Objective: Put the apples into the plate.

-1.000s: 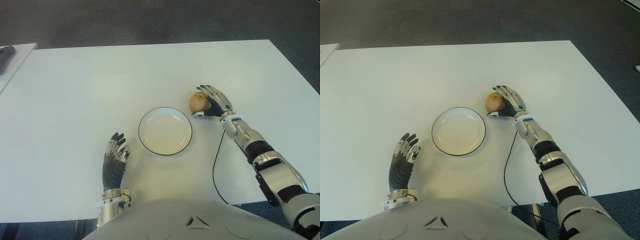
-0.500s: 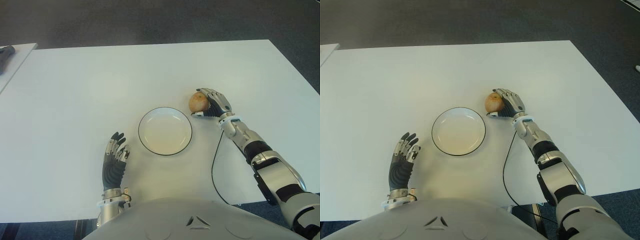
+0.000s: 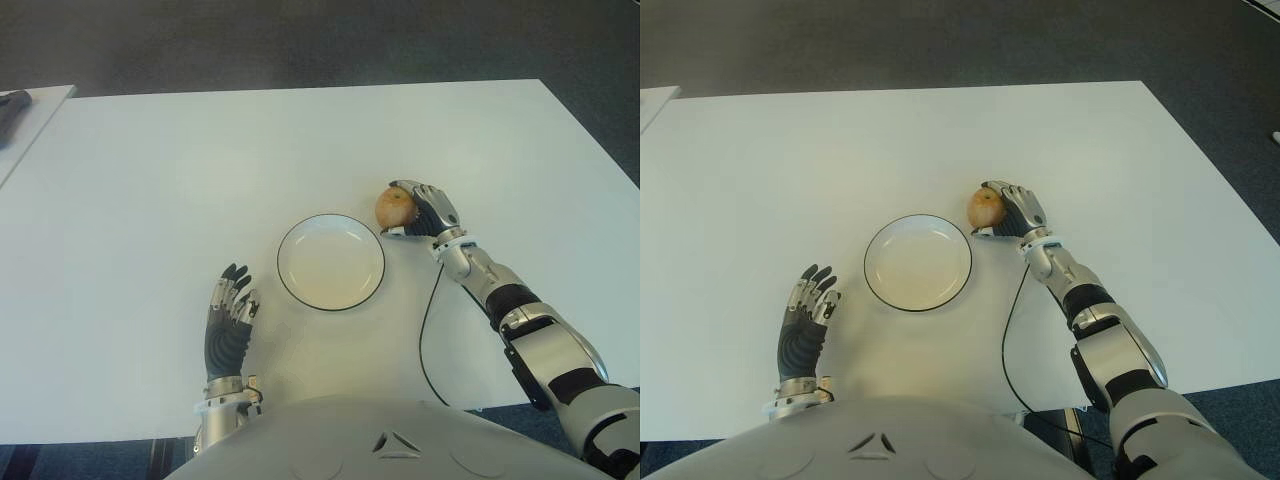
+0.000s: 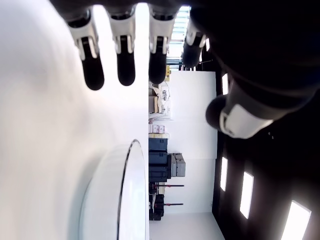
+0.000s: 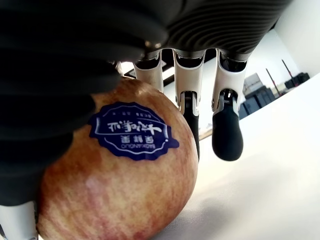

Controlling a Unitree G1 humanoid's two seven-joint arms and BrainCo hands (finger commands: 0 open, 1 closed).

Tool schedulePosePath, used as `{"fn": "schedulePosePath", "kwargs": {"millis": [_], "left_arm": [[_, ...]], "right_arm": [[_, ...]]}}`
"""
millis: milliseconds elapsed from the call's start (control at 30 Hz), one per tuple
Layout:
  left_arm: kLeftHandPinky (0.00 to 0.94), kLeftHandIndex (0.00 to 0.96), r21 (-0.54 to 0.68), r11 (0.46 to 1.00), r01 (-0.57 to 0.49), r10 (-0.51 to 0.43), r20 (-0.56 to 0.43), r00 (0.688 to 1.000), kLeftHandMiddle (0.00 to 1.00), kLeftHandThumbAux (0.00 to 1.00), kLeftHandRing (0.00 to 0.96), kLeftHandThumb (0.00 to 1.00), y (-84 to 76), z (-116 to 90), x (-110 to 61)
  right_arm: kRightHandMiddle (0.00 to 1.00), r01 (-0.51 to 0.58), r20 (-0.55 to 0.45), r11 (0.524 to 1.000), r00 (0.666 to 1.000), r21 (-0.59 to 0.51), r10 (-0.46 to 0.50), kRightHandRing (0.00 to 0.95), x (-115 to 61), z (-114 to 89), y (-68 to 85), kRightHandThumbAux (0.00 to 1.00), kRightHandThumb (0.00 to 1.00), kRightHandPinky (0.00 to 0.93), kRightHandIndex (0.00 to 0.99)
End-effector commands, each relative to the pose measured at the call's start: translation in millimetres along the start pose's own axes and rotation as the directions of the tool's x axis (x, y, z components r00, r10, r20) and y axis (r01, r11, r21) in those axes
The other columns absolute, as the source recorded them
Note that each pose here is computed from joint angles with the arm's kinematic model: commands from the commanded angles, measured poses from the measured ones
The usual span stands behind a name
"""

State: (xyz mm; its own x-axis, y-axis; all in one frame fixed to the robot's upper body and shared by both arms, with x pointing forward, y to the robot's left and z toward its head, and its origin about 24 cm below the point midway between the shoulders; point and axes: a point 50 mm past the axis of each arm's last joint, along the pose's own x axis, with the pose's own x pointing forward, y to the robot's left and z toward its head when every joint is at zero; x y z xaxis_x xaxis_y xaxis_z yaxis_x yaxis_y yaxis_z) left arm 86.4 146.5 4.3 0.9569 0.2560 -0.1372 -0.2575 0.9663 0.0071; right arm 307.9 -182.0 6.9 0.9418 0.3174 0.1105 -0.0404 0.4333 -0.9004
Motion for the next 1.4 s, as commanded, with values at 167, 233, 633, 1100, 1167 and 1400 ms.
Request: {"fn": "schedulePosePath", "kwargs": {"millis": [167,233,633,1100,1167,1400], "left_arm": [[0.228,0.117,0.006,1.000,-0.004,0.004,-0.010,1.000,0.163,0.556,0.171,0.242,-0.1,-1.8,0.9],[0.224,0.117,0.007,1.000,-0.003,0.003,-0.009,1.000,0.162,0.556,0.169,0.241,-0.3,-1.7,0.7],[0.233,0.121,0.005,1.000,0.004,-0.004,-0.011,1.000,0.174,0.564,0.176,0.246,0.5,-0.9,-0.8],[0.243,0.124,0.004,1.000,0.005,-0.005,-0.022,1.000,0.174,0.559,0.181,0.231,0.4,-2.1,-1.1],[0.245,0.128,0.002,1.000,0.005,-0.005,-0.022,1.000,0.173,0.556,0.180,0.230,0.3,-1.9,-1.1],[0.240,0.128,-0.004,1.000,0.007,-0.007,-0.017,1.000,0.169,0.563,0.175,0.236,0.3,-1.5,-1.0]], "right_arm": [[0.862,0.019,0.009,0.999,1.000,0.043,-0.020,0.857,-0.3,1.9,-0.3,0.711,0.716,0.844,0.441],[0.867,0.019,0.010,0.999,1.000,0.049,-0.020,0.857,-0.1,2.2,-0.4,0.711,0.717,0.846,0.441],[0.879,0.034,0.027,0.998,0.999,0.049,-0.035,0.868,8.7,6.1,-8.3,0.711,0.718,0.864,0.440],[0.875,0.230,0.109,0.964,0.963,0.136,-0.245,0.870,54.7,43.8,-72.6,0.711,0.718,0.845,0.441],[0.888,0.249,0.124,0.957,0.955,0.149,-0.268,0.876,53.2,51.9,-75.4,0.711,0.718,0.859,0.440],[0.921,0.285,0.148,0.944,0.939,0.165,-0.310,0.891,46.3,70.2,-76.9,0.711,0.717,0.885,0.439]]}}
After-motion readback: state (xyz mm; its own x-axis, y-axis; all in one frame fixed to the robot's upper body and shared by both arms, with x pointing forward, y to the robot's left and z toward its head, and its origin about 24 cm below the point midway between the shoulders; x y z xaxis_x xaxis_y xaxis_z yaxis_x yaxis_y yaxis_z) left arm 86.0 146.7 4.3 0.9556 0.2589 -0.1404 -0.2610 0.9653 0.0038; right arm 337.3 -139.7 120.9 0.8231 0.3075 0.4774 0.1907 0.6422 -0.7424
